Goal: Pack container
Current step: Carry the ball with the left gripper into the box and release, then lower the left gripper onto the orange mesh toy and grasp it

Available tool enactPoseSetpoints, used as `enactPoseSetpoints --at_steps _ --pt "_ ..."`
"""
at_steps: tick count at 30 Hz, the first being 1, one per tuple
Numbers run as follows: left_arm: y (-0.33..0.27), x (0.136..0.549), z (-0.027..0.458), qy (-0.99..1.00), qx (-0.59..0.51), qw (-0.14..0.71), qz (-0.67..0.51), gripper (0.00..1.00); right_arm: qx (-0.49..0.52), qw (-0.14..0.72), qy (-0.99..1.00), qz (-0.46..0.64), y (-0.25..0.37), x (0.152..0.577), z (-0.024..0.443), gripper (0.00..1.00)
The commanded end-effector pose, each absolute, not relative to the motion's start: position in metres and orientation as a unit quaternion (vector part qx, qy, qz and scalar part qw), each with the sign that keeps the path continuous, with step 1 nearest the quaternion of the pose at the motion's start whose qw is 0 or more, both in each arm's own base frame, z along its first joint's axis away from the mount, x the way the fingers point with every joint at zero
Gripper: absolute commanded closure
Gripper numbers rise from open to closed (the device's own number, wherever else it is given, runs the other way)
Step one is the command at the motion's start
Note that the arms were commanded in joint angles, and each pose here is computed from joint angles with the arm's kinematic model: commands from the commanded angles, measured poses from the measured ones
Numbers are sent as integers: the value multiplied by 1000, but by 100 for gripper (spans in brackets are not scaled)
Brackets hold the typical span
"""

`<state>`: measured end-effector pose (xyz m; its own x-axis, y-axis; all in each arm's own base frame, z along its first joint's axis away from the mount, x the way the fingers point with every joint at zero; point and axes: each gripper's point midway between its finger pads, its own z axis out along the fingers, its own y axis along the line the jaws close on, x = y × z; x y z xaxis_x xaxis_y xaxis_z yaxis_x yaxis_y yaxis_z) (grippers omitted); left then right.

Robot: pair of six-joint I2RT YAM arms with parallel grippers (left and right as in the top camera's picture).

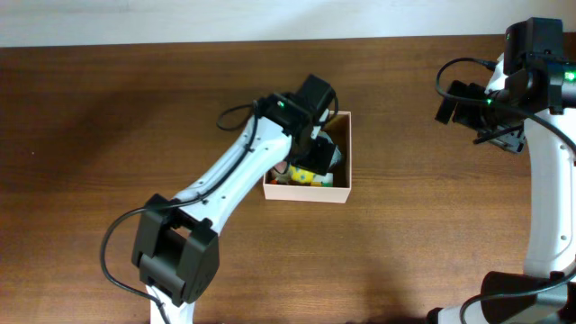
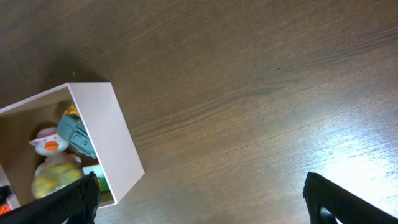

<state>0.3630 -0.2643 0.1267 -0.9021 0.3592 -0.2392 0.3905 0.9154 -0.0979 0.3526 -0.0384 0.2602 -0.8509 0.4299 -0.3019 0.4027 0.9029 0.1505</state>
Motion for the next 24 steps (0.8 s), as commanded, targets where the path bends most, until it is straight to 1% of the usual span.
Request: enactPoseSetpoints --at_steps 1,3,6,7,8,9,11,14,18,24 --pt "-253 382 169 970 175 149 -80 1 223 173 958 46 -39 353 265 1" --pt "-240 385 182 970 176 153 -76 1 223 173 958 46 -39 353 265 1" --pt "-219 388 187 974 162 148 -59 1 223 173 958 46 -39 353 265 1" --pt "-208 388 186 977 154 141 -46 7 223 173 958 46 -39 353 265 1" --pt "-198 387 184 979 147 134 -33 19 223 173 958 46 -39 353 265 1" --pt "-186 386 182 982 138 125 -17 26 223 173 958 46 -39 353 265 1" --pt "-162 385 180 987 121 109 12 32 223 173 958 46 -39 353 265 1" --pt "-127 386 179 991 89 92 44 35 223 173 958 46 -39 353 265 1" --pt "-87 386 170 996 43 64 50 34 223 173 958 46 -39 353 265 1" --pt "-56 357 126 999 -5 -27 26 34 223 173 958 46 -39 353 265 1"
